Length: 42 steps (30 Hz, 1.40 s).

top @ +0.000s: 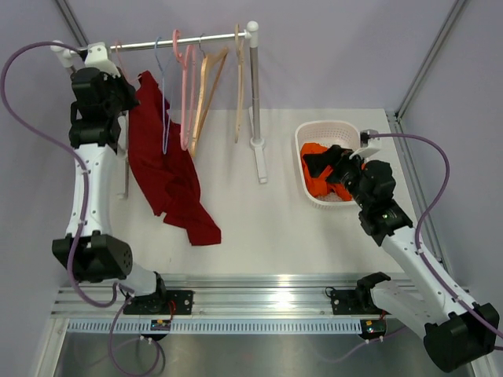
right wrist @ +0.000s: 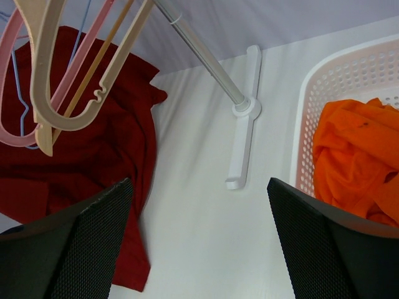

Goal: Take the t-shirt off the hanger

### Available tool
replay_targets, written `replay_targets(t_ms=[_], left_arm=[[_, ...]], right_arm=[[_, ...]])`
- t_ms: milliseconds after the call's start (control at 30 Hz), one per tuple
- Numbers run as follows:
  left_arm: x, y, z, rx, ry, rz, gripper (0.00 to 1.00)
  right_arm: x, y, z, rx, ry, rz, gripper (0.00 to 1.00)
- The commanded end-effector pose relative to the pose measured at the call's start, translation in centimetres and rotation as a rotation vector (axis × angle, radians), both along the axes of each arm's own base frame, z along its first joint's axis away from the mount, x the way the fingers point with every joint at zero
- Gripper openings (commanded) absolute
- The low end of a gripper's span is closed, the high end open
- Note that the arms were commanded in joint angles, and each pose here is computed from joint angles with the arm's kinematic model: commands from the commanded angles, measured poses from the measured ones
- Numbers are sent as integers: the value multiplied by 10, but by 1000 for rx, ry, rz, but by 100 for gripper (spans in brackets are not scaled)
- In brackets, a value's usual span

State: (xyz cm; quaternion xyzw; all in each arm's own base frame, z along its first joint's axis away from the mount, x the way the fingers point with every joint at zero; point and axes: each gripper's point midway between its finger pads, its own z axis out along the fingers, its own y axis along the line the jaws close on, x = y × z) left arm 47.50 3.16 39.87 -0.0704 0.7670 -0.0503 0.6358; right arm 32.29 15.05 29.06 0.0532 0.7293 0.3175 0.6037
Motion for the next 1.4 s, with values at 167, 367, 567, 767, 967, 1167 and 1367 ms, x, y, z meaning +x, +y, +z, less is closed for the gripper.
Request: replay_targets(t_ms=[167, 367, 567, 767, 967, 1167, 1367], left_arm=[[-55, -9, 98, -76, -309, 9, 0], [-56, -6, 107, -39, -349, 20, 0], [-63, -4, 69, -77, -302, 47, 0], [-105, -14, 24, -231, -295, 71, 0], [-174, -9, 22, -249, -364, 158, 0], [-216, -19, 25, -289, -388, 133, 0], [-235, -28, 26, -326, -374, 100, 0]], right_arm=[[-27, 37, 56, -25, -135, 142, 95], [-42, 55, 65, -27, -150, 206, 95], [-52, 62, 69, -21, -154, 241, 95], [-73, 86, 74, -21, -121, 342, 95], [-100, 134, 80, -15, -107, 442, 95], [-148, 209, 91, -45, -138, 576, 95], [-217, 295, 93, -110, -174, 789, 96]])
